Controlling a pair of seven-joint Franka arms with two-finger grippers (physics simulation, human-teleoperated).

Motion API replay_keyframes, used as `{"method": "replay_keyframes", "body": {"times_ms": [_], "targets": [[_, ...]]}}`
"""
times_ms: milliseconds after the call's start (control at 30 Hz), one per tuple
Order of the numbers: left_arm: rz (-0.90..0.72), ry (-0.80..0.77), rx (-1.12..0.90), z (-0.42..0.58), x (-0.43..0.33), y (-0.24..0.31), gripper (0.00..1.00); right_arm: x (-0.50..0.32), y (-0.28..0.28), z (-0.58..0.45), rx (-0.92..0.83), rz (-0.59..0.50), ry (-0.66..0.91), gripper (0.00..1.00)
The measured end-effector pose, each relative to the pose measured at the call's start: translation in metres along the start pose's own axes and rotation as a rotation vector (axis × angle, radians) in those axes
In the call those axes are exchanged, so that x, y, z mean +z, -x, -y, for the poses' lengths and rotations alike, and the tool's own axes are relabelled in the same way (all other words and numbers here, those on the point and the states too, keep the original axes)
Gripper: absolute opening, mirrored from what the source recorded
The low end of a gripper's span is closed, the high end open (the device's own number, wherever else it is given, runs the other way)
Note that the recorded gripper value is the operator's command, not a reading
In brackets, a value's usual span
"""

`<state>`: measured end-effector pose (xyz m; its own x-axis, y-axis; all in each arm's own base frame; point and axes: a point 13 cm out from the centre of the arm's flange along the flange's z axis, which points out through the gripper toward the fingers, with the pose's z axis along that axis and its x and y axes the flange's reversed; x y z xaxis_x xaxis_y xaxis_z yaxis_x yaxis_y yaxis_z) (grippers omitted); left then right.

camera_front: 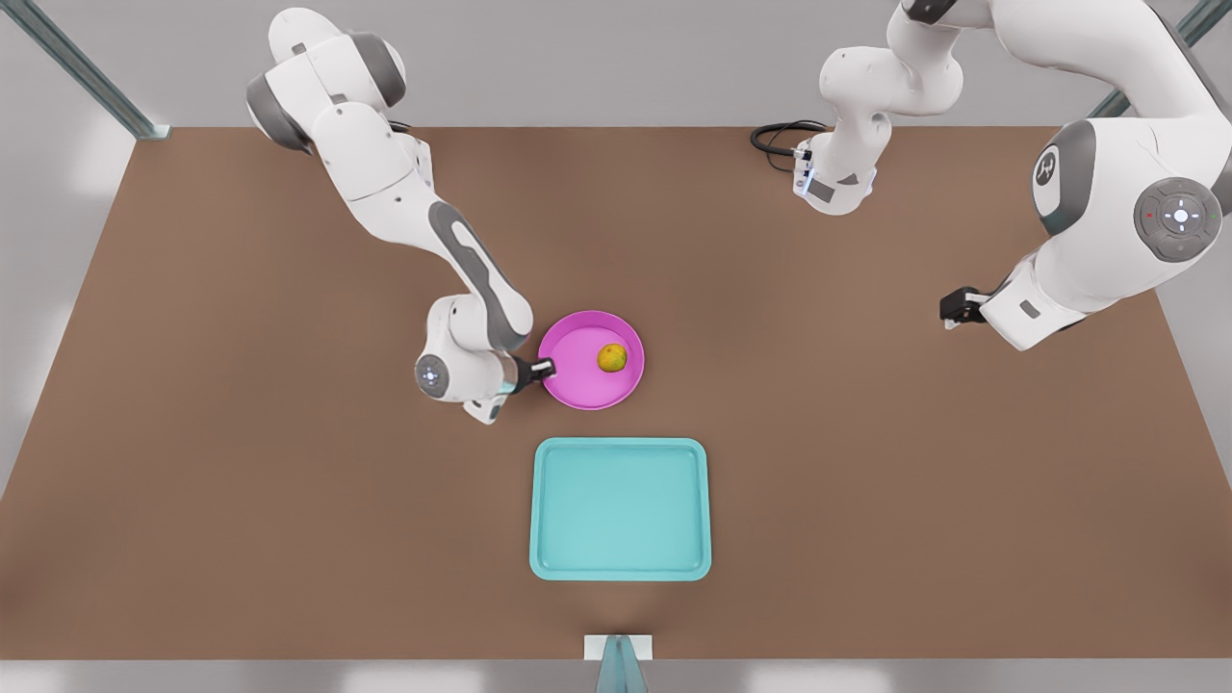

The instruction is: Place the orange on the plate with the left arm and the plate on the tray with the right arm

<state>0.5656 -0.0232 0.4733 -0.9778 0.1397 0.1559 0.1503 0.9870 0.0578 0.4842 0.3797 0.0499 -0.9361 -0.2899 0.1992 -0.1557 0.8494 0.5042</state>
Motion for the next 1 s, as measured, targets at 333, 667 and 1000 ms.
{"method": "replay_keyframes", "body": {"times_ms": [333,667,1000], "targets": [[-0.003,0.0,0.019,0.0,0.0,-0.001,1.0,-0.009,0.006,-0.026,-0.049,0.016,0.022,0.21],[-0.008,-0.001,0.029,0.0,0.001,-0.001,1.0,-0.113,0.085,-0.052,-0.108,0.148,0.106,0.21],[-0.009,-0.001,0.036,0.001,-0.001,-0.003,1.0,-0.12,0.171,-0.061,-0.162,0.218,0.16,0.21]]}}
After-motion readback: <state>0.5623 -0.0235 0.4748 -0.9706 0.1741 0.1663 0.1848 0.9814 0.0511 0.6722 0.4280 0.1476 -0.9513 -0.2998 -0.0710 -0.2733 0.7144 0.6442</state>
